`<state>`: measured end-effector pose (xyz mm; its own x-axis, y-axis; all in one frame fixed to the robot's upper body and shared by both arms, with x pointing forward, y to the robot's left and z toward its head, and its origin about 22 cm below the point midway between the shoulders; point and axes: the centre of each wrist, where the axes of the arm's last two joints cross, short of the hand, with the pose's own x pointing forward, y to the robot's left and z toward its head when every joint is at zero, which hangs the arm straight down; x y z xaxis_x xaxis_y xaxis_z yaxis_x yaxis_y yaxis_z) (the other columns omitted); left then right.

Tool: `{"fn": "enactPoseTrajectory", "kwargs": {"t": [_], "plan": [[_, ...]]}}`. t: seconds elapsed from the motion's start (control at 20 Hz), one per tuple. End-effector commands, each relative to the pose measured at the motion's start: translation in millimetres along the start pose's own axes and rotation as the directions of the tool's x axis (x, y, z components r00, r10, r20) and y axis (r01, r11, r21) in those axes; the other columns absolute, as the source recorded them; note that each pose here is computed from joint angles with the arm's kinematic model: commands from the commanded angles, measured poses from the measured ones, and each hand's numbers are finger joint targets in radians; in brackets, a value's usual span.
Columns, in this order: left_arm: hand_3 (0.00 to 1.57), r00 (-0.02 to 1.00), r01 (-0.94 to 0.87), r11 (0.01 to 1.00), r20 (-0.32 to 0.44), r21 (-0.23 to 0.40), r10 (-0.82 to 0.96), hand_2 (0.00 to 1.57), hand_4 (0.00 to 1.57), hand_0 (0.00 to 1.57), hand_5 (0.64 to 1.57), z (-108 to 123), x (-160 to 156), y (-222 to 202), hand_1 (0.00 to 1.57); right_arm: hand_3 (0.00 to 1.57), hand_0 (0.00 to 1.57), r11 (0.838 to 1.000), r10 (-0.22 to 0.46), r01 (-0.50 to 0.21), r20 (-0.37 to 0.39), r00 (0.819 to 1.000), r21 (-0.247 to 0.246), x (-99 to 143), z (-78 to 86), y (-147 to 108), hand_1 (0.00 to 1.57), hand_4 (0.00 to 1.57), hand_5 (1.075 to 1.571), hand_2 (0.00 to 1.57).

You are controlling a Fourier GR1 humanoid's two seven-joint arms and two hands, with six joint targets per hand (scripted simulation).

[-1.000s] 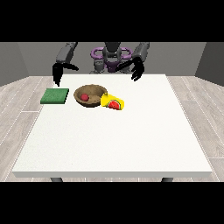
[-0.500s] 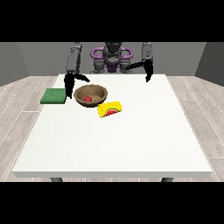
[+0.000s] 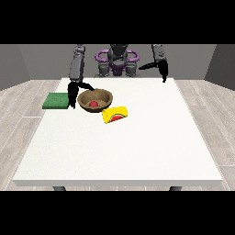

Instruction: Pick the cup and pour the ball into the bowl, then pick the bowl and place it on the pad

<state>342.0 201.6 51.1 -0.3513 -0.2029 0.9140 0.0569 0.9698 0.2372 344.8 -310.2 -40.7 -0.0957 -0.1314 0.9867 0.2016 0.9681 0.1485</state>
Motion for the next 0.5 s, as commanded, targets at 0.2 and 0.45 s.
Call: {"fn": "enactPoseTrajectory", "kwargs": {"t": [0.2, 0.45], "plan": [[0.00, 0.998, 0.010, 0.999, 0.061, -0.032, -0.008, 0.00, 0.00, 0.00, 1.565, -1.0, 22.0, 12.8, 0.00, 0.00, 0.00, 1.000, -0.018, 0.019, 0.031, 0.999, -0.023, -18.2, -2.5, 17.9, 0.00, 0.06, 1.562, 0.00], [0.00, 0.992, 0.002, 0.999, 0.126, -0.046, 0.004, 0.00, 0.08, 0.00, 1.571, -3.6, 30.6, 5.6, 0.00, 0.00, 1.45, 0.972, 0.064, -0.109, -0.216, 0.974, -0.207, -40.0, 23.1, -18.4, 1.45, 0.47, 1.512, 1.57]]}}
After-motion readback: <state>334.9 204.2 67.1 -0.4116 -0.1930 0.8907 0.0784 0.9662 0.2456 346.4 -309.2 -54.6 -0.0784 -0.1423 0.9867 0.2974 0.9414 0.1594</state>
